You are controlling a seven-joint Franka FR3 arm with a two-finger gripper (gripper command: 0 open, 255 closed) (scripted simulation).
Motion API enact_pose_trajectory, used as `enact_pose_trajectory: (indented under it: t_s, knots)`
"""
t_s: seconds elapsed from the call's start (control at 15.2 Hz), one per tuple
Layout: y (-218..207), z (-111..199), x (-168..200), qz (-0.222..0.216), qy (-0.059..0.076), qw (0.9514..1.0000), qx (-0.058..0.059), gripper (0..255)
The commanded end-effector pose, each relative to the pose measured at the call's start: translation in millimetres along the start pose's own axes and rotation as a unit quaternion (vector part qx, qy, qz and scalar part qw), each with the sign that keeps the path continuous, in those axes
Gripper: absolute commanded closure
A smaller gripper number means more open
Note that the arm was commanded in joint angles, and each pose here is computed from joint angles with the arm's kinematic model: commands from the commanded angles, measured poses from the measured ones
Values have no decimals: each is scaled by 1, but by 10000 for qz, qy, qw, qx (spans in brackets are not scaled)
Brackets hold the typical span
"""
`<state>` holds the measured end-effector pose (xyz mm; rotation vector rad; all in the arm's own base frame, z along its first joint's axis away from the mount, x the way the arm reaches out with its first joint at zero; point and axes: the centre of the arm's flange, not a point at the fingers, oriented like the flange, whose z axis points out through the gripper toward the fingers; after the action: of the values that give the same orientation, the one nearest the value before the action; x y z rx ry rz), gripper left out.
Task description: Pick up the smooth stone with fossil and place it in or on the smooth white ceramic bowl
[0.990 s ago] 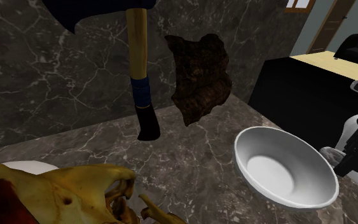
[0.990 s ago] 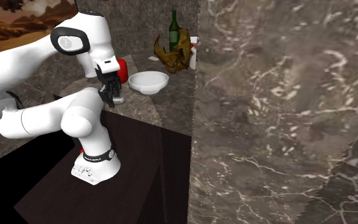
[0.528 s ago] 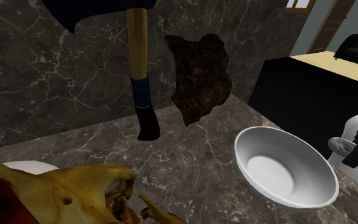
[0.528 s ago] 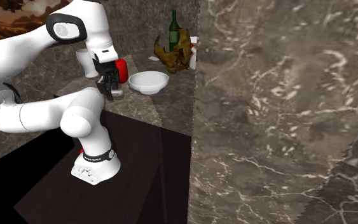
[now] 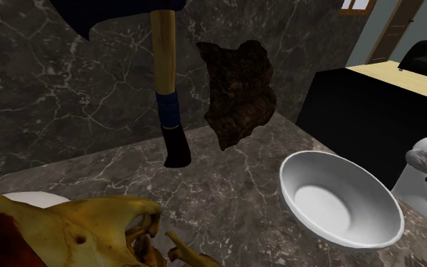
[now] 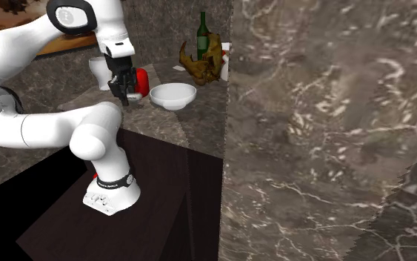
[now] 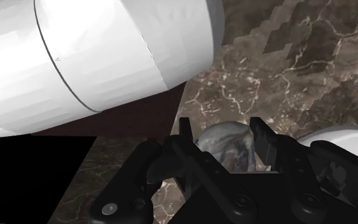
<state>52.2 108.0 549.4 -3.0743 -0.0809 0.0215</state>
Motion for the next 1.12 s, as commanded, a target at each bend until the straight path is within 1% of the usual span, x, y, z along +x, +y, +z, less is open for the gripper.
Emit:
enact_pose_trajectory:
  t_s: [0.0,0.59,1.06]
  knots:
    - [1,-11,1,1,-1,10000,1,255]
    - [-2,-55,0,1,-1,10000,1,255]
    - [-81,-50,48,1,-1,10000,1,255]
